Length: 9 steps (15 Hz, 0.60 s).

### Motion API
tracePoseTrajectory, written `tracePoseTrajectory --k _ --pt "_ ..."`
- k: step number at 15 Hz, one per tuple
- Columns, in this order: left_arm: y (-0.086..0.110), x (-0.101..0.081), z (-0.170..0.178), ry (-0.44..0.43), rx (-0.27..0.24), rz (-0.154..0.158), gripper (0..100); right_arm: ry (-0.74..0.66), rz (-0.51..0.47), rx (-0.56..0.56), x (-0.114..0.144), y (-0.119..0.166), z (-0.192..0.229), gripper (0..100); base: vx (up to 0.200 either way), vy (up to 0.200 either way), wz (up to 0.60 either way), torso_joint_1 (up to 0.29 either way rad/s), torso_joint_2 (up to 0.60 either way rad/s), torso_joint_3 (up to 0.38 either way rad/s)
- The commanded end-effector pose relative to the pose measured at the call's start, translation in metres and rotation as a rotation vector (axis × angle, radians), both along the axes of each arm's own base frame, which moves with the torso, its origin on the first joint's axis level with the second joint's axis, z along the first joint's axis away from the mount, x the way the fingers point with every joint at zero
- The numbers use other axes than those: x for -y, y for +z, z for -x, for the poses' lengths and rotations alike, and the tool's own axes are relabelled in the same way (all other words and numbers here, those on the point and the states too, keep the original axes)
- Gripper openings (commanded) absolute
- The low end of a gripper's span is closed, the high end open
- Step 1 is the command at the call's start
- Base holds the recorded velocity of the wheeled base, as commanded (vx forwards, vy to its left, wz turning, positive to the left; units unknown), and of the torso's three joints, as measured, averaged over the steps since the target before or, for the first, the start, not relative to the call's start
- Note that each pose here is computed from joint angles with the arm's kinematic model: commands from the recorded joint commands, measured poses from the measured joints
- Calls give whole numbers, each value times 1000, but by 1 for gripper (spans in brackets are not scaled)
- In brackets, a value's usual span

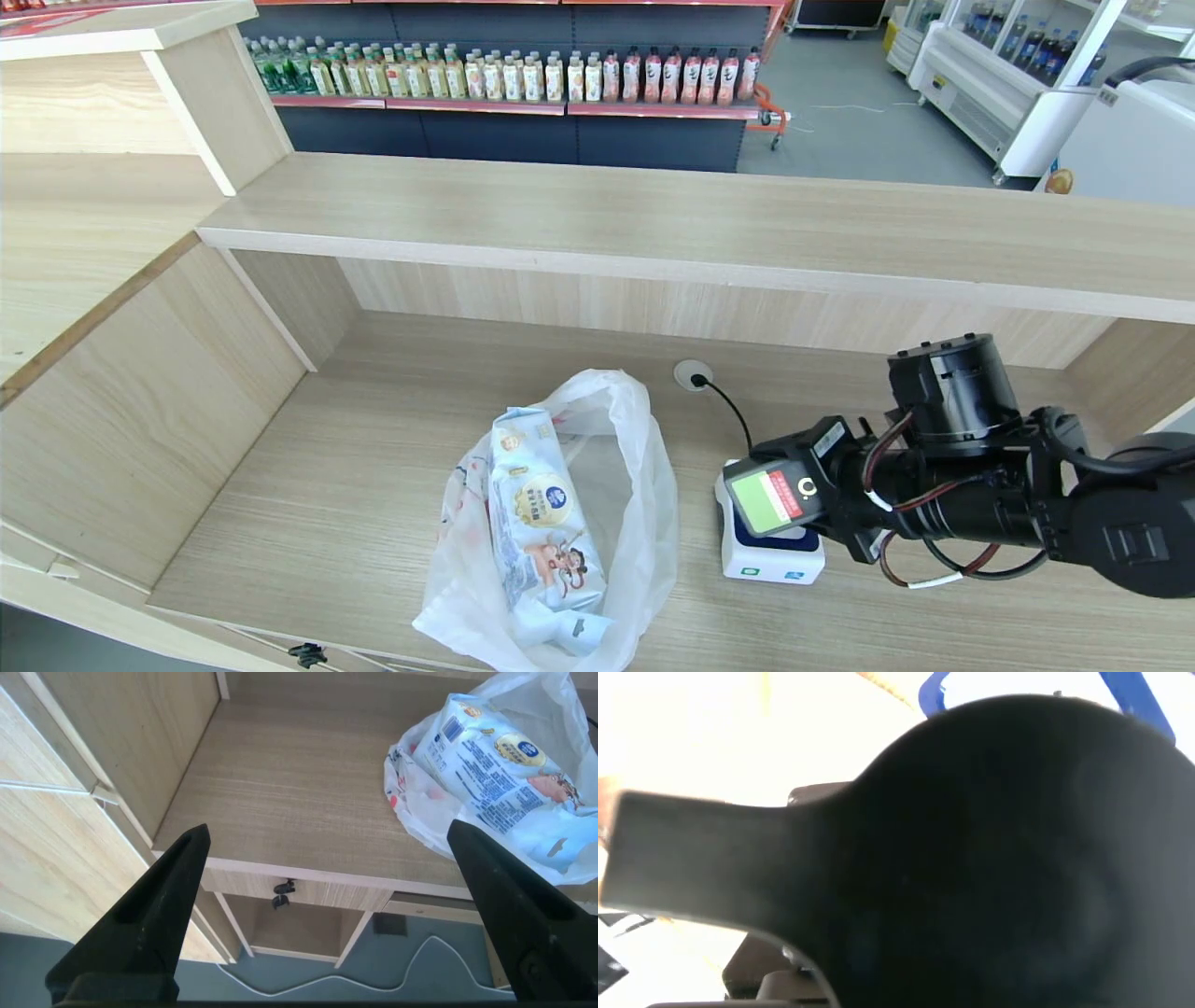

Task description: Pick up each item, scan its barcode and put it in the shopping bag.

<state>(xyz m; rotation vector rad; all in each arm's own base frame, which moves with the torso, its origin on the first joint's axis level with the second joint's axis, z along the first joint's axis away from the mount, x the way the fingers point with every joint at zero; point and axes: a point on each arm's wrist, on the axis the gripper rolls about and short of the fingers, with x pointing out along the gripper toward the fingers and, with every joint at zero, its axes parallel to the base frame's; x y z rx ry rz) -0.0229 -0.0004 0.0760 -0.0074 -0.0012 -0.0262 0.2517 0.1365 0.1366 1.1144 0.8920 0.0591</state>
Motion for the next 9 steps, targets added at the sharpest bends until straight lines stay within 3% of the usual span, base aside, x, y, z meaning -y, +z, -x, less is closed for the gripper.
tracePoseTrajectory --k 1,4,9 --pt "0 0 0 0 0 0 100 3 0 -11 -3 -4 -3 0 0 0 0 0 0 0" --pt "0 0 0 0 0 0 100 14 -22 19 -14 -8 -7 0 0 0 0 0 0 0" --pt "0 0 0 0 2 0 100 -19 -42 -29 -15 -16 -8 0 0 0 0 0 0 0"
